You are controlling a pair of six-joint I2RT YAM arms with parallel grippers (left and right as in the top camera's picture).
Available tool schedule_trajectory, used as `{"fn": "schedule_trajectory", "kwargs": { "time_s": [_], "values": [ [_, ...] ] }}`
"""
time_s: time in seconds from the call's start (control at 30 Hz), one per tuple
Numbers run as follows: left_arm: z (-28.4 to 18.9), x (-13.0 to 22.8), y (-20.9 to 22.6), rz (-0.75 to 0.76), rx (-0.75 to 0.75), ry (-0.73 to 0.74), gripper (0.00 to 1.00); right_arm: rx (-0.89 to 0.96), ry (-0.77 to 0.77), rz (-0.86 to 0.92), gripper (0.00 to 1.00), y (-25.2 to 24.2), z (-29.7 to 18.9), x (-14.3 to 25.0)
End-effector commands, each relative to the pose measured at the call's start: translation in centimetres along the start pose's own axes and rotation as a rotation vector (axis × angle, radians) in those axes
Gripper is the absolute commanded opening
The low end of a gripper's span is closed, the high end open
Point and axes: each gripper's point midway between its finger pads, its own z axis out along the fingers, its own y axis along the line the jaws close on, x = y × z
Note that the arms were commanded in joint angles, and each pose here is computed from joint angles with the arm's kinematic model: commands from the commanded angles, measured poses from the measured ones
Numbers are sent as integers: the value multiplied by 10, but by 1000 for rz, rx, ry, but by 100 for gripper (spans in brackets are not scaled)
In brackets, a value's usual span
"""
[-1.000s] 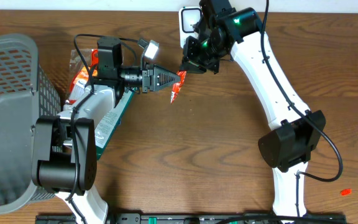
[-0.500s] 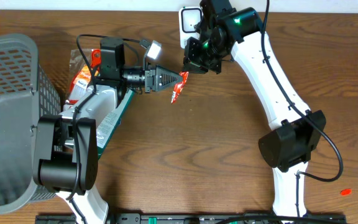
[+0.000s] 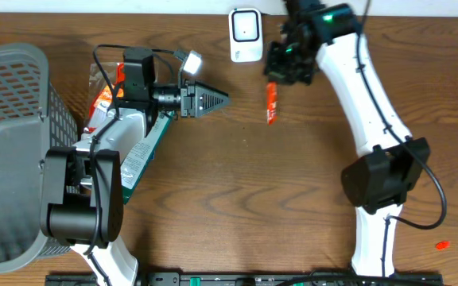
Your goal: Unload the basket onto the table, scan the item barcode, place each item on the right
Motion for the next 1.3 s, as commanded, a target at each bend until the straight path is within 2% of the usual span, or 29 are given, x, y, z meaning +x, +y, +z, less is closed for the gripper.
{"fn": "schedule_trajectory", "kwargs": {
  "time_s": [0.0,0.1,0.23,0.33,0.5,0.63,0.93,1.13,1.27],
  "values": [
    [0,-6,-6,26,29,7,51,40,-18,-32,1,-3,2,-2],
    [0,-6,-6,26,29,7,56,70,-38,-36,1,-7,2,-5],
    [0,-6,-6,26,29,7,63,227,-132,-87,1,-26,-1,-18],
    [-1,-6,-6,9,29,7,63,301,-192,-172,1,-31,-5,-29],
    [-12,-9,-2,-16,5,-13,63,268,-276,-270,1,-13,-6,-48],
    [-39,-15,8,-30,-44,-57,67,287,-361,-294,1,-9,-9,-67],
    [-101,-13,26,-106,-155,-163,70,301,-437,-399,1,2,-1,-89],
    [-104,0,31,-126,-169,-173,72,359,-477,-546,1,9,10,-103],
    [-104,7,35,-131,-190,-176,72,485,-572,-661,1,14,-4,-120]
  ]
}}
